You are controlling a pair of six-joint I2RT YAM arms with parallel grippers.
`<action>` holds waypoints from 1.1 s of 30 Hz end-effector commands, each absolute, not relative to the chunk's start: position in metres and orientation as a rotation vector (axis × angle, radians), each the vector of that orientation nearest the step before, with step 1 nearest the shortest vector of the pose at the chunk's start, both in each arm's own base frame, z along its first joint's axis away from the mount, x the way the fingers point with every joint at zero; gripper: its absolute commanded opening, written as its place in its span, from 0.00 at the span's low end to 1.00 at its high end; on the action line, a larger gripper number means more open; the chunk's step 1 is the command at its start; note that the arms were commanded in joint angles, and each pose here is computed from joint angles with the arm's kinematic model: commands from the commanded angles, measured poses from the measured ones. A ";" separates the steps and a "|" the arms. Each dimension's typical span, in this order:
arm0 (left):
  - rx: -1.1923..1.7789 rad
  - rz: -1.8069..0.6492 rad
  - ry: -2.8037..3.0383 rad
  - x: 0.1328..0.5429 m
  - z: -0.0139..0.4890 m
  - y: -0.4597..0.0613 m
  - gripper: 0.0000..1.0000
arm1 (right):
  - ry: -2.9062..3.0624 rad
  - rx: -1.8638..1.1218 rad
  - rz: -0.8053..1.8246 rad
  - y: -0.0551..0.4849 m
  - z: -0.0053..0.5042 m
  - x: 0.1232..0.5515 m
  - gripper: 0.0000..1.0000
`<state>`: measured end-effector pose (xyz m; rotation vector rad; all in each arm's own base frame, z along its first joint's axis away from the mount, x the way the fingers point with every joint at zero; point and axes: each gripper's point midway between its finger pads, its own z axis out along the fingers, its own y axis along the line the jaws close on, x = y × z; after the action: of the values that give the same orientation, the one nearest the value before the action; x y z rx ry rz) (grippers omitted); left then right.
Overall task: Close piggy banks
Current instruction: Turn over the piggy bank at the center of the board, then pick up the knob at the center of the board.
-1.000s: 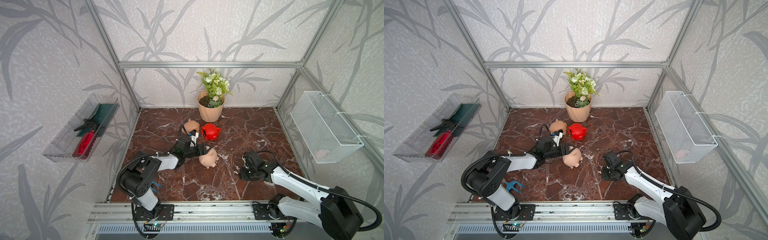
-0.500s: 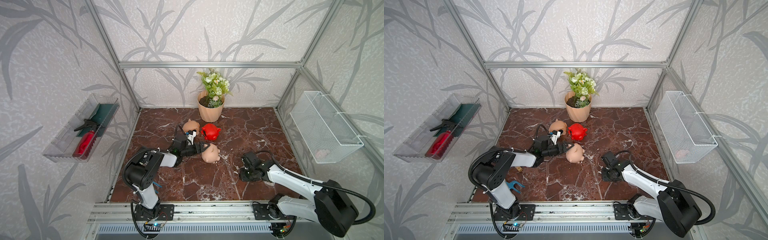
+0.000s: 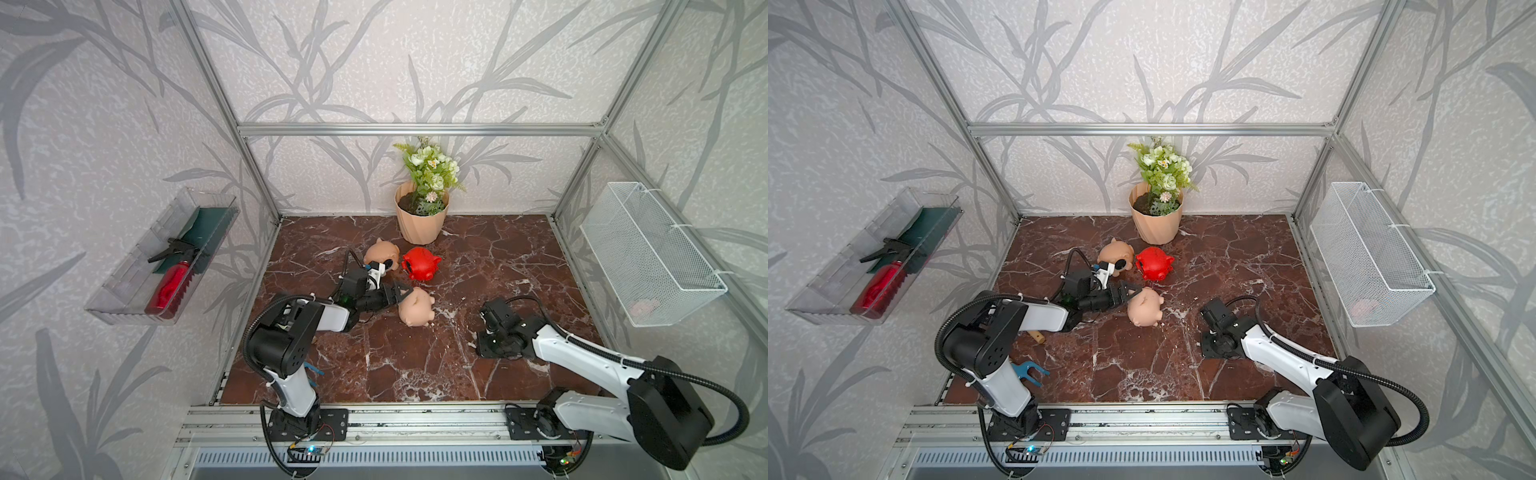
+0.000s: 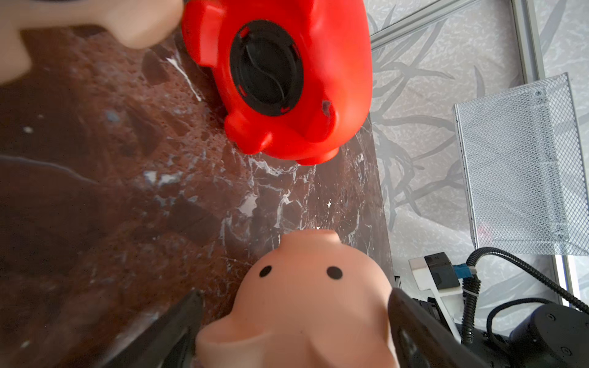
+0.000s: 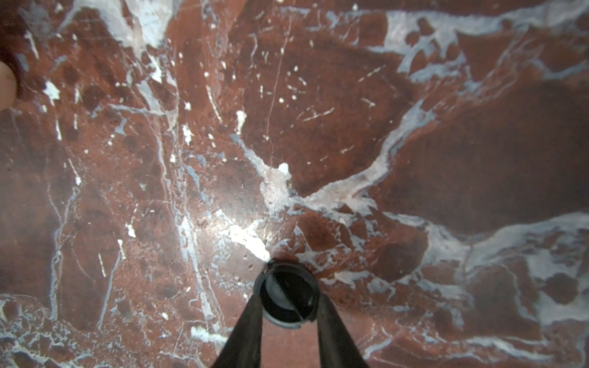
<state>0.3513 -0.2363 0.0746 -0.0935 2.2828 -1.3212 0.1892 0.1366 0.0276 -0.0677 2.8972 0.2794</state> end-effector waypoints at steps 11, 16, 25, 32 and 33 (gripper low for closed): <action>-0.083 -1.303 2.293 0.355 0.080 -0.227 0.90 | 2.897 -0.163 0.276 0.147 0.029 0.194 0.23; -0.082 -1.308 2.295 0.354 0.081 -0.226 0.90 | 2.914 -0.171 0.260 0.147 0.023 0.194 0.21; -0.084 -1.312 2.292 0.355 0.082 -0.226 0.90 | 2.965 -0.169 0.212 0.141 0.015 0.187 0.16; -0.078 -1.316 2.293 0.353 0.082 -0.226 0.90 | 2.981 -0.172 0.196 0.140 0.009 0.185 0.16; -0.079 -1.317 2.292 0.353 0.083 -0.226 0.90 | 2.985 -0.171 0.198 0.141 0.008 0.185 0.15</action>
<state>0.3499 -0.2252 0.0664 -0.1193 2.3313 -1.3021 0.1910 0.1427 0.0146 -0.1510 2.9456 0.2318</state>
